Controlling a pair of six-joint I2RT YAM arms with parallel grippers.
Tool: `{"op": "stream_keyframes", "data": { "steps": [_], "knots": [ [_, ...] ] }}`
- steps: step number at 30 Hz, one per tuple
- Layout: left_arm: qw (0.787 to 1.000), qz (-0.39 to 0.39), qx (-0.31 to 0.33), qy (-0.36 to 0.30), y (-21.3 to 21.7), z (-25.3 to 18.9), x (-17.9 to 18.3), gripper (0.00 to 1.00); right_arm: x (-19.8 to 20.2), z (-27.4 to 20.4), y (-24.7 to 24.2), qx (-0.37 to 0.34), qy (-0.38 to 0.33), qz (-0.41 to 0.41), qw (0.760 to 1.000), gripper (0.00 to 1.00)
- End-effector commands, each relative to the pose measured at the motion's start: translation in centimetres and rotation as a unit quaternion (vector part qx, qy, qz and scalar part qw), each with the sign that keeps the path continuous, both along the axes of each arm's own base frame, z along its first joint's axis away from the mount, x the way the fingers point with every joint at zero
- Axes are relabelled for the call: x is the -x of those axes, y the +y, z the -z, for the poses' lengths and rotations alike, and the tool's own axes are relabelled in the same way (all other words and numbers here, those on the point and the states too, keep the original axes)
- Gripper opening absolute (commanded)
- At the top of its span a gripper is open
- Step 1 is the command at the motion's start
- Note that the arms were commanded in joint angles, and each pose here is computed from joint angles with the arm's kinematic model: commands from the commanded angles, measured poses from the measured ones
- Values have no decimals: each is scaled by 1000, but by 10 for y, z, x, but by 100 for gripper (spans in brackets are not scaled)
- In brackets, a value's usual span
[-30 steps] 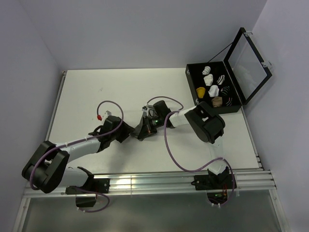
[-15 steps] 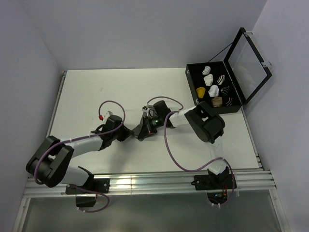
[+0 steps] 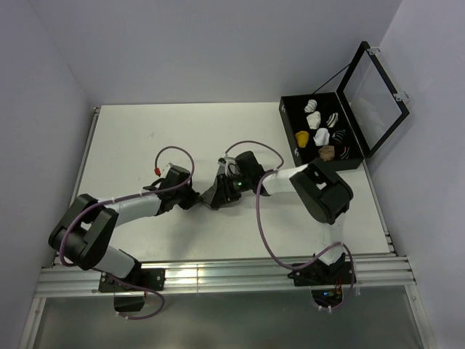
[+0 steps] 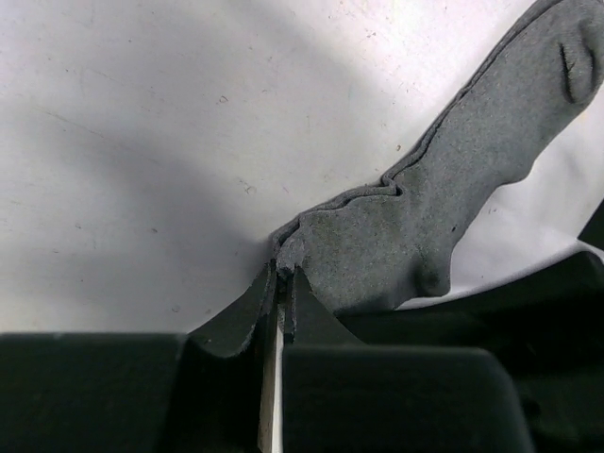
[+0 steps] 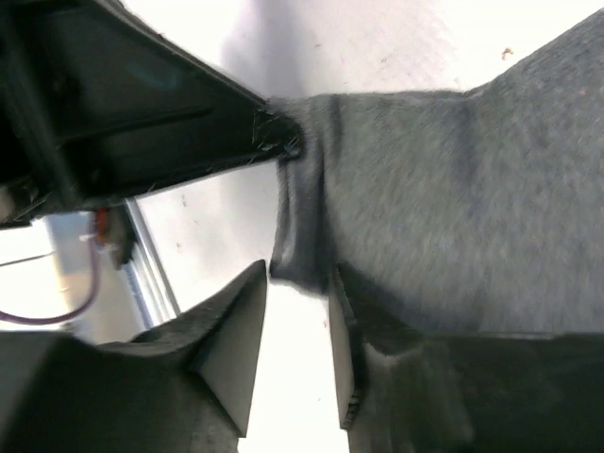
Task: Roll the socks
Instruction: Roll the sock at the center of the board.
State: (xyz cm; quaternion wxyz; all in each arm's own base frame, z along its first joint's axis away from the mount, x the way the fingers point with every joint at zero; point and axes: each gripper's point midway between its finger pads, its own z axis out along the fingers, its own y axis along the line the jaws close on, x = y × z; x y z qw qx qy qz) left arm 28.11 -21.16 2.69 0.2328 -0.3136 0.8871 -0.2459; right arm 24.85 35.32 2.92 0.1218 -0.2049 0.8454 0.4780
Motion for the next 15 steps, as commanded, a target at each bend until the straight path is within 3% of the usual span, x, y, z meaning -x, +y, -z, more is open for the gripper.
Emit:
{"op": "stream_keyframes", "data": {
  "steps": [1,10,15],
  "knots": [
    [1000,14,-19,7,-1,-6,-2,0,-12,-28,1,6,-121,12,993,41],
    [998,34,-44,26,-1,-13,-2,0,-16,-48,1,51,-302,34,951,55],
    [997,46,-49,36,-4,-14,-2,0,-11,-44,5,73,-361,34,929,58]
  ]
}}
